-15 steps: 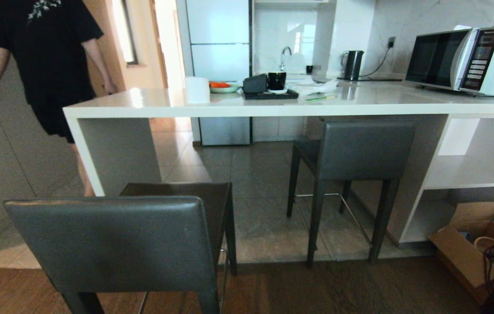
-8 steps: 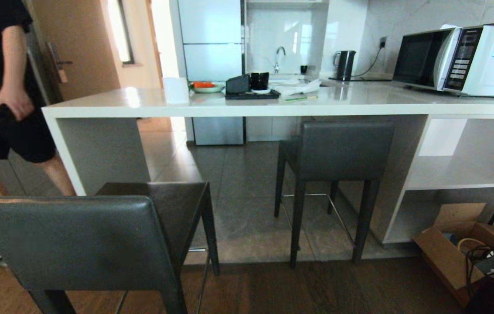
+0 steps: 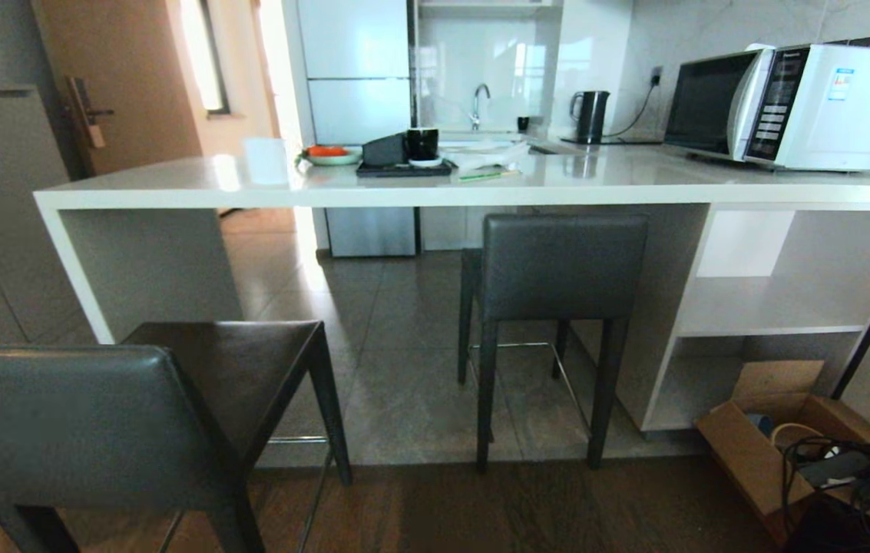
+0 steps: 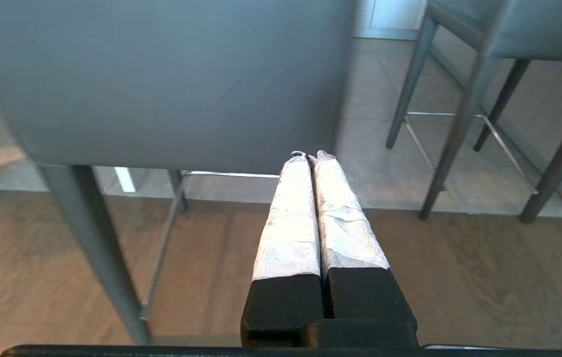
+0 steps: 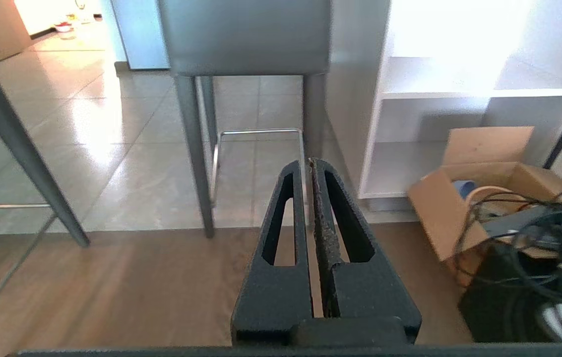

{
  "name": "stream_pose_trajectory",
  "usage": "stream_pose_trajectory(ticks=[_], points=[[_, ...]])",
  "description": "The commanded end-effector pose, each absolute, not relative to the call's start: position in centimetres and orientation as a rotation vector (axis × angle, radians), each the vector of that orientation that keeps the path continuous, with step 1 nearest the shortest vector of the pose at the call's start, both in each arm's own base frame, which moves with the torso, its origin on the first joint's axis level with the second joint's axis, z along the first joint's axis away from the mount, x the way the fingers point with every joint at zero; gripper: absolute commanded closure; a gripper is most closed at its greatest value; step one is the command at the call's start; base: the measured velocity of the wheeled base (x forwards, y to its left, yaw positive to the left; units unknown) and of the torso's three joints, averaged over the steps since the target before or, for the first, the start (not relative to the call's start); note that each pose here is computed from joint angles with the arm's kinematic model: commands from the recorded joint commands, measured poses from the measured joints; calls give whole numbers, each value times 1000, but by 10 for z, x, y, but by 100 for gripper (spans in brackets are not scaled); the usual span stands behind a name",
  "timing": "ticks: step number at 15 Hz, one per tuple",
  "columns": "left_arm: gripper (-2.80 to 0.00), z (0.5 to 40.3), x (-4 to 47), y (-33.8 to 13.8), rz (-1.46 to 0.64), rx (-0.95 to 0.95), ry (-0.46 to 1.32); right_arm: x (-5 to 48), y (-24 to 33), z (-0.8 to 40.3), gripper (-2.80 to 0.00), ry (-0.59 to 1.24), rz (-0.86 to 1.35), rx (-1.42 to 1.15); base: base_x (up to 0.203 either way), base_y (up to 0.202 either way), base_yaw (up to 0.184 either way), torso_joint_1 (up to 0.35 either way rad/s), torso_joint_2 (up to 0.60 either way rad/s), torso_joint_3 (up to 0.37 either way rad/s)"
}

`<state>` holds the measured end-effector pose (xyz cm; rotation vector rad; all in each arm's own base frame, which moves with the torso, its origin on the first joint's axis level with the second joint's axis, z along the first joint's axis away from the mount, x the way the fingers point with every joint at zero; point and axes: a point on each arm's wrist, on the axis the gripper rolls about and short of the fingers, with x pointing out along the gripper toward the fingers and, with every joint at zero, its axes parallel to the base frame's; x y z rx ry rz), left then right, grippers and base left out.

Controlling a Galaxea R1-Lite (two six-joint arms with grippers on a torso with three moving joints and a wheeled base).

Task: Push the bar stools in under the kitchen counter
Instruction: Pull the gray chair out from under the dining table

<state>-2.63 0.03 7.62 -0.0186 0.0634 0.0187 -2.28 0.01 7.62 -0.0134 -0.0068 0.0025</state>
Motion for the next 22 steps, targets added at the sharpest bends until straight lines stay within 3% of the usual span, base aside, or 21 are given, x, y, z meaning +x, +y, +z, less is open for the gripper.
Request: stream_pose_trajectory(ticks=[1,18,22], points=[[0,76,-26,0,19,-19,66,-22,0,74,0,2,3,-14,0,-200,4,2,0,2],[0,76,-26,0,18,-19,64,-22,0,74,0,2,3,-14,0,-195,1,1,3,3],[0,76,-26,0,18,-19,64,-22,0,74,0,2,3,-14,0,-97,1,-1,3,1]])
